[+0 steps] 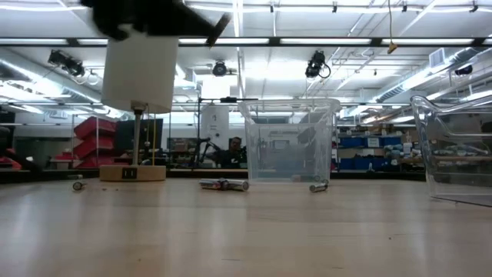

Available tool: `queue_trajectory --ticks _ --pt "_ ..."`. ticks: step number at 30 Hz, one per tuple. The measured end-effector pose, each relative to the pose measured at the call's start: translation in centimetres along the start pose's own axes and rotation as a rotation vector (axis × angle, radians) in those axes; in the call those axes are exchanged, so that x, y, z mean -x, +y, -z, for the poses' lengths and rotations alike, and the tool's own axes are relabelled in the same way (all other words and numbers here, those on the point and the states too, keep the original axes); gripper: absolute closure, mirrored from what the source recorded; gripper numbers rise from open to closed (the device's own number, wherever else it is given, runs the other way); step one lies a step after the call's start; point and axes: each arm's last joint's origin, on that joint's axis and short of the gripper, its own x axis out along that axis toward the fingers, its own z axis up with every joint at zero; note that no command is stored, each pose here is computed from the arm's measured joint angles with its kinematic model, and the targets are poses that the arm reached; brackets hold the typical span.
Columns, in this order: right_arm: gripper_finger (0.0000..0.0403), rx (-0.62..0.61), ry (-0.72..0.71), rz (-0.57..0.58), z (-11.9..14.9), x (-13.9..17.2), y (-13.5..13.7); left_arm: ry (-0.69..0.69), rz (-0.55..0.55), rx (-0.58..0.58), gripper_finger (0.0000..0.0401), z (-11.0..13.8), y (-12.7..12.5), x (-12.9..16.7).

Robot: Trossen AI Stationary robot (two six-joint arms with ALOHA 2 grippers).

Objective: Sort batteries
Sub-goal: Put the brown battery into the top transparent bin

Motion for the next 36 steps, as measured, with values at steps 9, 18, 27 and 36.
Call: queue_trajectory --ticks 9,18,27,36 --pt "0.0288 -0.007 -0.006 0.002 -0.1 -0.1 -0.1 -0.197 -0.206 0.036 0.039 -0.2 6.4 -2.7" --pt "0.0288 -0.007 -0.025 -0.001 -0.3 -0.1 0.0 -0.288 -0.263 0.242 0.039 0.3 12.8 -5.8" --pt "0.0288 -0.016 -0.033 -0.003 -0.4 -0.1 0.0 -0.032 -0.265 0.287 0.039 -0.9 14.5 -10.3" --pt "0.0288 -0.021 -0.038 -0.005 -0.5 -0.1 0.0 0.275 -0.204 0.389 0.039 0.7 15.2 -12.3"
